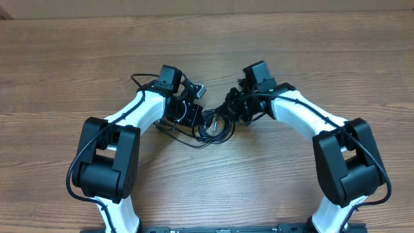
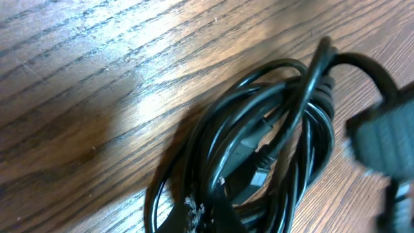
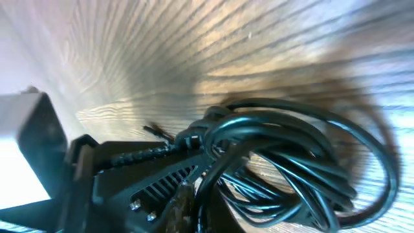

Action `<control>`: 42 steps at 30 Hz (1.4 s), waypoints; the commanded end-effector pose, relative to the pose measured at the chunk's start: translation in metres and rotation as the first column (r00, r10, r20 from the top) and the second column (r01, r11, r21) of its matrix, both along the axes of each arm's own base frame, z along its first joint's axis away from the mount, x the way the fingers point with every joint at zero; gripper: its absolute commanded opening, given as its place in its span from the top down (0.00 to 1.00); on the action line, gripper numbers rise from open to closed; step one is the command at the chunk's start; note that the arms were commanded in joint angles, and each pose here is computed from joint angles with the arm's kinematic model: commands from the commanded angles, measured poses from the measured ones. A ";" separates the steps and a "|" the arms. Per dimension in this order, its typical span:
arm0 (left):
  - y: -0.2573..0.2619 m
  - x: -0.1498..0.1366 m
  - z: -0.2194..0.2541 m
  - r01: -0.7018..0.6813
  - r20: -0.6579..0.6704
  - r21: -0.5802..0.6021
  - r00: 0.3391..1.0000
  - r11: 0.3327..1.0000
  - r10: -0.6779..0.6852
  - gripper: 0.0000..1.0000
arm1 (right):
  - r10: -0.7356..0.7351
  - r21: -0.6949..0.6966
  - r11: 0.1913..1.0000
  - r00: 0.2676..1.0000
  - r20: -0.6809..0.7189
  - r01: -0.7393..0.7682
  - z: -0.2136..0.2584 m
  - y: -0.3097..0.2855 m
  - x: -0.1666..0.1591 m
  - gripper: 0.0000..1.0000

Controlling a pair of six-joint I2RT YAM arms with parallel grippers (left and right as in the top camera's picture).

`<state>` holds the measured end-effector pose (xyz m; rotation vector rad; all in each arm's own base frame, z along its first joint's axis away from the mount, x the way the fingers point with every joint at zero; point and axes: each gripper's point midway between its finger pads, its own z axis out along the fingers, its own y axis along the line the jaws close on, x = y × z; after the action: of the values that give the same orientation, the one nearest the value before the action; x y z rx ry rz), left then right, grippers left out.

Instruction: Untangle cables

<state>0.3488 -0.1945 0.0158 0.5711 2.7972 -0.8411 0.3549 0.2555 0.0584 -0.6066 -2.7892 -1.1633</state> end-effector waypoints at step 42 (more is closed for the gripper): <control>-0.023 0.004 0.028 0.203 0.119 -0.133 0.975 0.970 -0.188 0.96 | 0.081 -0.223 0.971 0.995 -0.051 -0.091 0.041 -0.058 -0.011 0.70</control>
<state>0.3462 -0.2097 0.0341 0.8224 2.6488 -0.9532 0.3462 0.1740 0.0830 -0.5225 -2.9377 -0.6841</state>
